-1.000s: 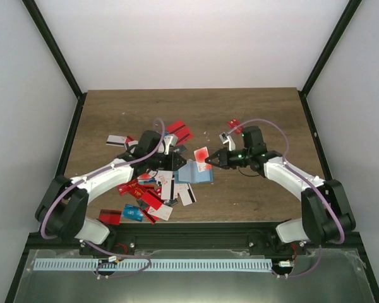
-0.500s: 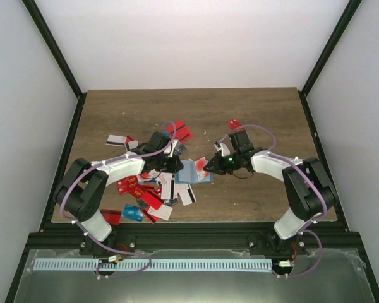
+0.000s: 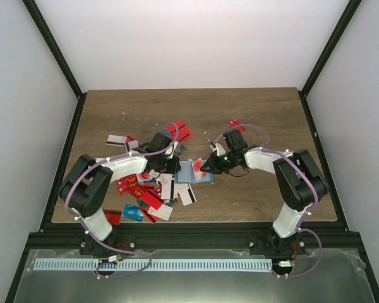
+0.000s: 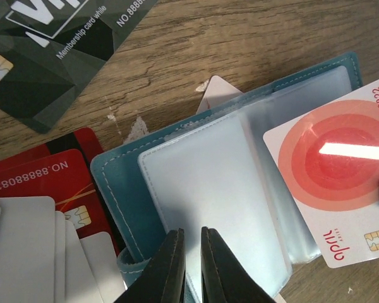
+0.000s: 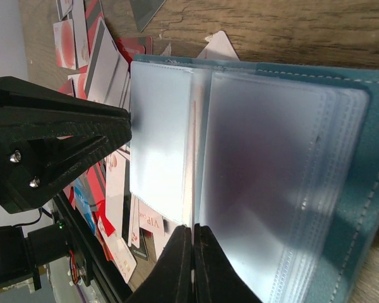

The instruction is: Put the credit cards into the card holder

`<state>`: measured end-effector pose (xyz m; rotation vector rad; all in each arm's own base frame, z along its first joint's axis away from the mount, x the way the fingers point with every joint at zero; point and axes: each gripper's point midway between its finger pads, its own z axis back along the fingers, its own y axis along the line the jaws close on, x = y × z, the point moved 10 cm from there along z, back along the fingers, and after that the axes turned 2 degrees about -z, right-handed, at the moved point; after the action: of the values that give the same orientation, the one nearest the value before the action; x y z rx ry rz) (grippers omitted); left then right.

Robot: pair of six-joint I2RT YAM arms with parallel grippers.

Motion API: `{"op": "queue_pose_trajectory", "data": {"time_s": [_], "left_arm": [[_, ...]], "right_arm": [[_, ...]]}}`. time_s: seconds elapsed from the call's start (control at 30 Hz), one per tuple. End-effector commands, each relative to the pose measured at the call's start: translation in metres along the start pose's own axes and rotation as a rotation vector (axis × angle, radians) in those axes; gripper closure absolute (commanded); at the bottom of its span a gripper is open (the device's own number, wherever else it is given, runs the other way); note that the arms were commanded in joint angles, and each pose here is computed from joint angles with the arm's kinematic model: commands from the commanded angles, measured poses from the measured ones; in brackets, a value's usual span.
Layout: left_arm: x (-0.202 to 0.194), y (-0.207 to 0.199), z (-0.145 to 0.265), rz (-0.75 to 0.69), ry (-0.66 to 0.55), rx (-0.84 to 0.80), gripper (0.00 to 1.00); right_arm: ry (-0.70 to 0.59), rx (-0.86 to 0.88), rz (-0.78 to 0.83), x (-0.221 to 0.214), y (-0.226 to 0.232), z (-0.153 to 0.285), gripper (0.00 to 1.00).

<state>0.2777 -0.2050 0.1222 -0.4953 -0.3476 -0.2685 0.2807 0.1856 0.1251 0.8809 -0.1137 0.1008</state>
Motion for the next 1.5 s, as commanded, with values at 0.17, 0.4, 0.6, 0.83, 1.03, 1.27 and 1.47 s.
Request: {"op": "queue_pose_trajectory", "data": {"time_s": [0.17, 0.4, 0.6, 0.83, 1.03, 1.27, 1.47], "left_arm": [[-0.006, 0.004, -0.003, -0.01, 0.017, 0.029, 0.9], [-0.007, 0.005, -0.003, -0.008, 0.019, 0.031, 0.91], [-0.008, 0.005, -0.004, -0.007, 0.02, 0.03, 0.91], [-0.008, 0.005, -0.004, -0.009, 0.021, 0.029, 0.91], [-0.008, 0.005, -0.005, -0.008, 0.025, 0.027, 0.91], [-0.007, 0.005, -0.004, -0.008, 0.026, 0.026, 0.92], [-0.007, 0.004, -0.001, -0.006, 0.021, 0.035, 0.92]], "right_arm": [[0.004, 0.017, 0.047, 0.009, 0.009, -0.01, 0.99], [0.004, -0.017, 0.032, 0.007, 0.004, -0.011, 0.99], [0.016, -0.005, 0.024, 0.005, 0.001, -0.014, 0.99], [0.043, 0.041, 0.033, 0.005, 0.001, -0.022, 0.99], [0.051, 0.048, 0.03, 0.007, -0.002, -0.027, 0.99], [0.062, 0.087, 0.026, 0.011, 0.0, -0.031, 0.99], [0.074, 0.147, 0.023, 0.015, 0.004, -0.033, 0.99]]}}
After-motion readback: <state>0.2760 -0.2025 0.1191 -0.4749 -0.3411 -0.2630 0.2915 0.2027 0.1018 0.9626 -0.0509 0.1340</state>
